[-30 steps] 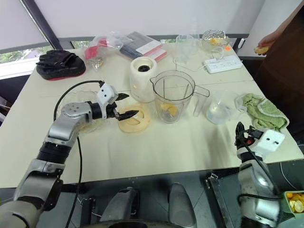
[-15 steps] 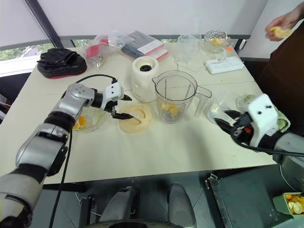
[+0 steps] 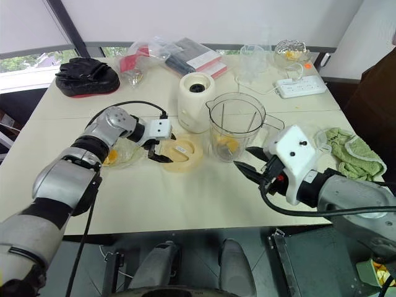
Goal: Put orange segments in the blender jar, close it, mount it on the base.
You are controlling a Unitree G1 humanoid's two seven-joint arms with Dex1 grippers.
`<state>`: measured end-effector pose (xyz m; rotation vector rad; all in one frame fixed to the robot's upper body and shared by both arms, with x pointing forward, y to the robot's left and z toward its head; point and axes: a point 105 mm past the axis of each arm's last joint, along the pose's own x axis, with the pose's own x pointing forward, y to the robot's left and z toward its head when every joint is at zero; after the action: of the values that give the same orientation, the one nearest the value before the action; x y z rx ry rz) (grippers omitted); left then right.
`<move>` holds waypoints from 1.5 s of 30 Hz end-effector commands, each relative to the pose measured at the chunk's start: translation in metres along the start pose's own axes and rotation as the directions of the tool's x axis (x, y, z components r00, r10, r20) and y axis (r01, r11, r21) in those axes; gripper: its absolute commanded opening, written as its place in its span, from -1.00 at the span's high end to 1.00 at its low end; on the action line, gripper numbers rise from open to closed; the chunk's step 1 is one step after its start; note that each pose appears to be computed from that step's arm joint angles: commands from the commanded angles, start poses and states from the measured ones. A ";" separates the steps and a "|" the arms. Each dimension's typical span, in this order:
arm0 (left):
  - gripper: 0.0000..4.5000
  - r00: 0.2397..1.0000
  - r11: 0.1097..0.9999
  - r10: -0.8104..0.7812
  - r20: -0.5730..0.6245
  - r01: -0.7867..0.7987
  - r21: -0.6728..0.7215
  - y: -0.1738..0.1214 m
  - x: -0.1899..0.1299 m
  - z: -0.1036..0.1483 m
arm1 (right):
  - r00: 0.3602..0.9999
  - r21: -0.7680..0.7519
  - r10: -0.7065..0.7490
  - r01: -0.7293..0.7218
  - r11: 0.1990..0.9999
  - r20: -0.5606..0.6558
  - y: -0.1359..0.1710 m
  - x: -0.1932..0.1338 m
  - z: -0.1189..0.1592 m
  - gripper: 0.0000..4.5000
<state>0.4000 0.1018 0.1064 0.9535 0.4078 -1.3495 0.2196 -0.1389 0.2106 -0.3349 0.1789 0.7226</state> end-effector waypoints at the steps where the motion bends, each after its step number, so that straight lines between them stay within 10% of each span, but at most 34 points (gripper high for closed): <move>1: -1.00 0.999 0.997 0.049 -0.003 -0.049 0.063 0.014 -0.006 0.014 | 1.000 -0.023 0.010 -0.010 1.000 0.022 0.012 -0.002 0.008 0.11; 21: -1.00 0.982 0.998 0.006 -0.188 0.006 0.066 0.003 0.024 0.001 | 0.996 -0.024 -0.092 0.091 0.996 -0.020 0.009 -0.006 0.007 0.11; 30: 0.56 0.975 0.997 0.019 -0.221 0.000 0.083 0.004 0.031 0.003 | 0.992 -0.018 -0.121 0.120 0.993 -0.026 0.004 -0.008 0.007 0.10; 42: 0.56 0.965 0.988 -0.045 -0.258 0.081 0.132 0.000 0.035 0.013 | 0.992 0.013 -0.114 0.115 0.993 -0.054 -0.015 -0.007 0.003 0.10; 45: 0.88 0.974 0.989 -0.045 -0.221 0.074 0.126 0.000 0.040 0.021 | 0.992 -0.005 -0.107 0.107 0.994 -0.063 -0.021 -0.007 0.004 0.10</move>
<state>0.4074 0.0633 0.0973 1.2170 0.4988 -1.3207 0.2267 -0.1543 0.2119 -0.3308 0.2513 0.6108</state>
